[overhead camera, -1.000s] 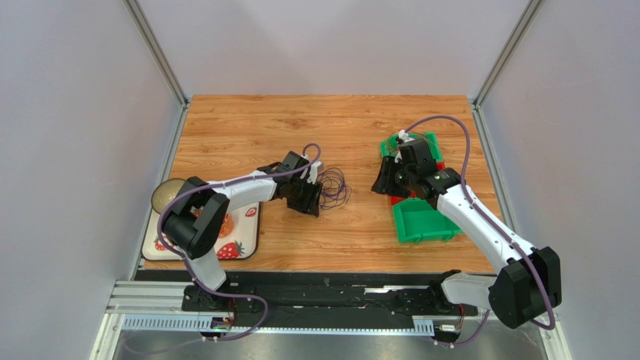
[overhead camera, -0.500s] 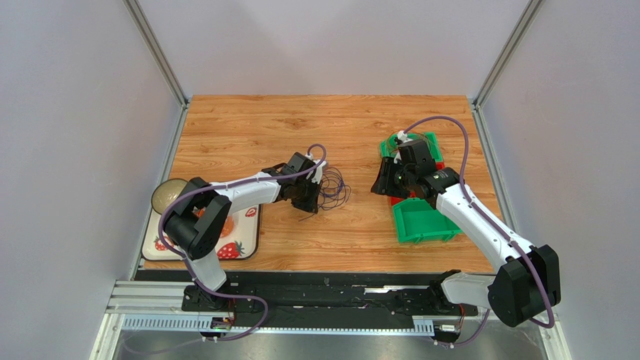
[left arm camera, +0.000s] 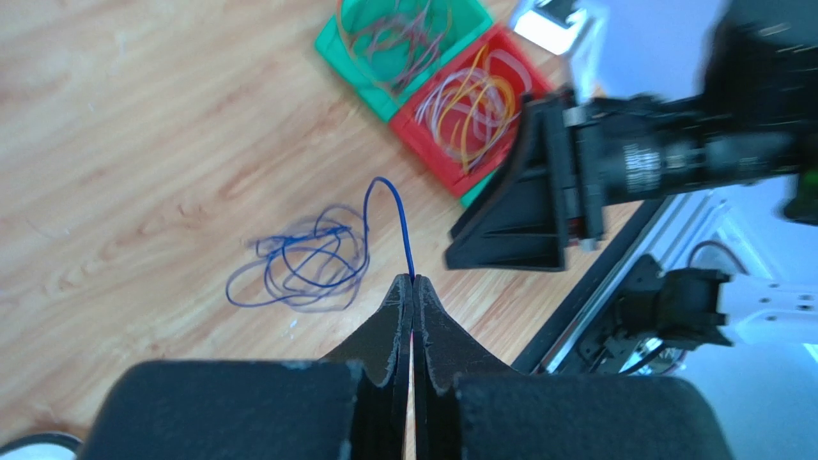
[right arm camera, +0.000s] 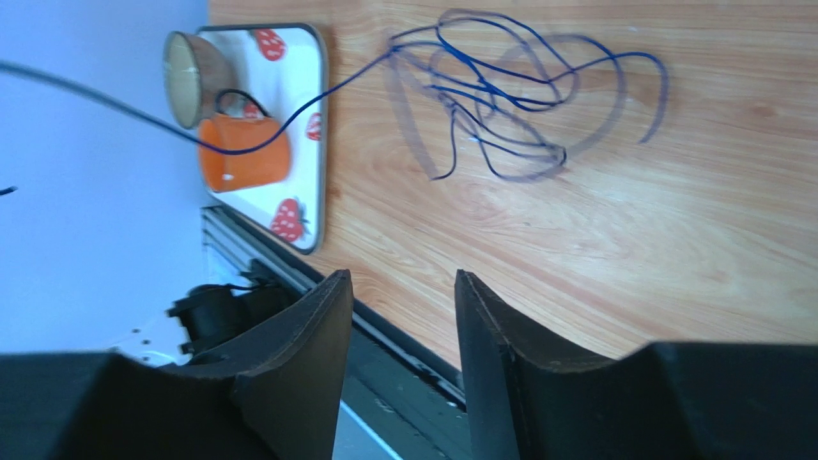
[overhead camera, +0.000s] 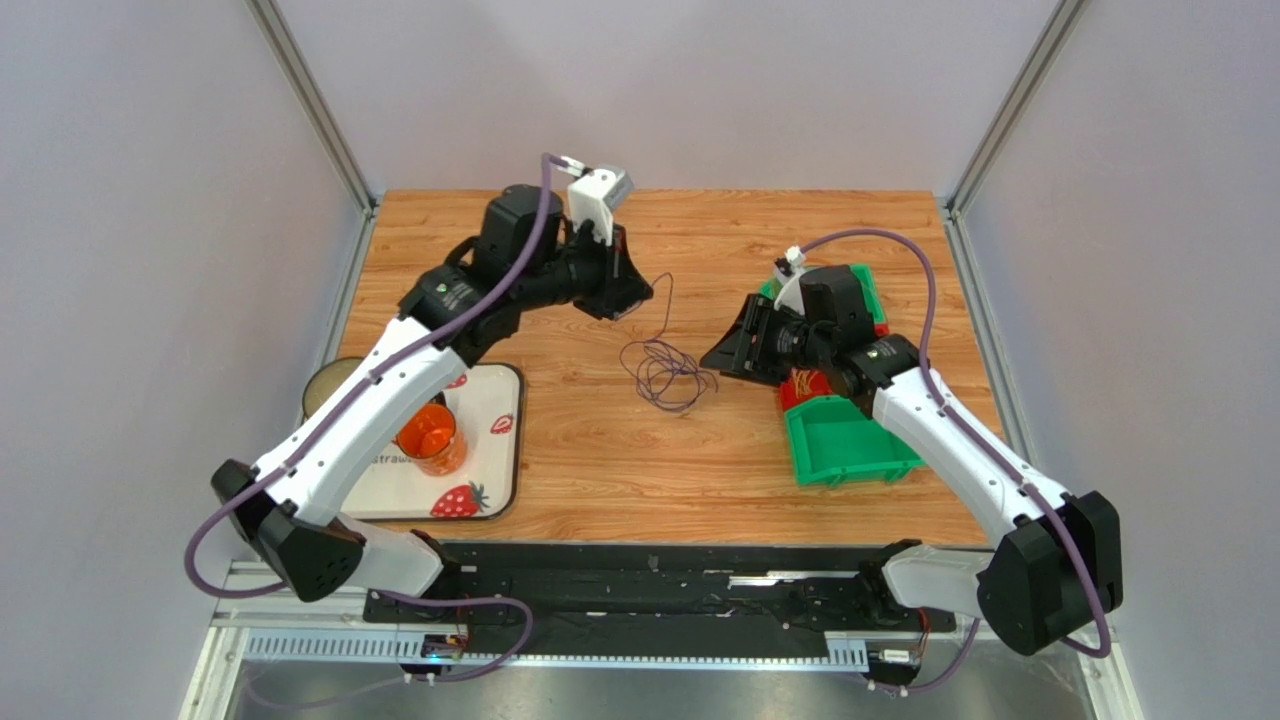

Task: Untangle the cables
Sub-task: Untie the cable.

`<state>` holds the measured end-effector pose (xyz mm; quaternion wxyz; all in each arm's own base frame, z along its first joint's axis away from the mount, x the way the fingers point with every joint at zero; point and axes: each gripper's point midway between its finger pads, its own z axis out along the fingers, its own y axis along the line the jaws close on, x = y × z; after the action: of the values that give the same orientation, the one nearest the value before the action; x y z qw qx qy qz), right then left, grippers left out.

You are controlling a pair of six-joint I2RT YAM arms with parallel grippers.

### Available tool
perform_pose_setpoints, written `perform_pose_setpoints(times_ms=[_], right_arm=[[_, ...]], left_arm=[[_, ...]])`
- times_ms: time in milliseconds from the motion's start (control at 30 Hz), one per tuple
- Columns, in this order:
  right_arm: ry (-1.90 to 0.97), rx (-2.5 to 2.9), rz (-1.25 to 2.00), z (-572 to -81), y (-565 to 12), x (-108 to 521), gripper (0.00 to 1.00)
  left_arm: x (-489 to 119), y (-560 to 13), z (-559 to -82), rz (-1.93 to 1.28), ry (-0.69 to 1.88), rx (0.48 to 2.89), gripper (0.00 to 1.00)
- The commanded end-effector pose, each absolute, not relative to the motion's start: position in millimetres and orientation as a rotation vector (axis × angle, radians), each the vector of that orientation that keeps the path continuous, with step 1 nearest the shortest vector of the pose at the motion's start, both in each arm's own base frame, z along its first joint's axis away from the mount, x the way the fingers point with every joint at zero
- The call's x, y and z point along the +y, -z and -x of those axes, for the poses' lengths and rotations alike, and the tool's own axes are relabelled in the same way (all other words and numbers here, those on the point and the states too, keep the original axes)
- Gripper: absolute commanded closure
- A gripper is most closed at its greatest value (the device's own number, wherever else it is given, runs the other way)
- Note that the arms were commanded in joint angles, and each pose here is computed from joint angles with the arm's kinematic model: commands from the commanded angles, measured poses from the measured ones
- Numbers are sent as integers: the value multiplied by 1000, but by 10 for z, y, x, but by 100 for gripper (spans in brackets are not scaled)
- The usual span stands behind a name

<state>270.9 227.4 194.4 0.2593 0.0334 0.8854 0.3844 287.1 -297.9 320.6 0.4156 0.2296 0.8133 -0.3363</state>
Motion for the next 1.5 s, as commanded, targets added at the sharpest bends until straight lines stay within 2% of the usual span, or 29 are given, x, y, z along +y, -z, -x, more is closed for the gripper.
perform_pose_setpoints(times_ms=[0, 167, 400, 700, 967, 1167, 1300, 1467], right_arm=[[-1242, 2204, -53, -2745, -2592, 2578, 51], [-1261, 2160, 45, -2701, -2641, 2898, 49], [-1200, 2228, 87, -2845, -2308, 3264, 50], [-992, 2382, 118, -3332, -1445, 3443, 51], [-936, 2412, 89, -4065, -1216, 3508, 50], [-840, 2437, 77, -4413, -1108, 3470, 48], [-827, 2460, 93, -4389, -1106, 3383, 50], [-791, 2333, 177, -4270, -1660, 3189, 50]], left_arm=[[-2855, -3507, -2673, -616, 844, 2027, 100], [-2783, -3952, -2630, -627, 836, 1930, 100], [-2723, -4491, -2568, -646, 832, 1814, 100], [-2447, -5238, -2327, -628, 806, 1650, 100], [-1876, -5883, -1958, -522, 711, 1420, 100], [-1651, -5948, -1832, -479, 666, 1360, 100], [-1636, -5928, -1844, -478, 651, 1343, 100], [-1759, -5510, -2165, -489, 572, 1455, 100]])
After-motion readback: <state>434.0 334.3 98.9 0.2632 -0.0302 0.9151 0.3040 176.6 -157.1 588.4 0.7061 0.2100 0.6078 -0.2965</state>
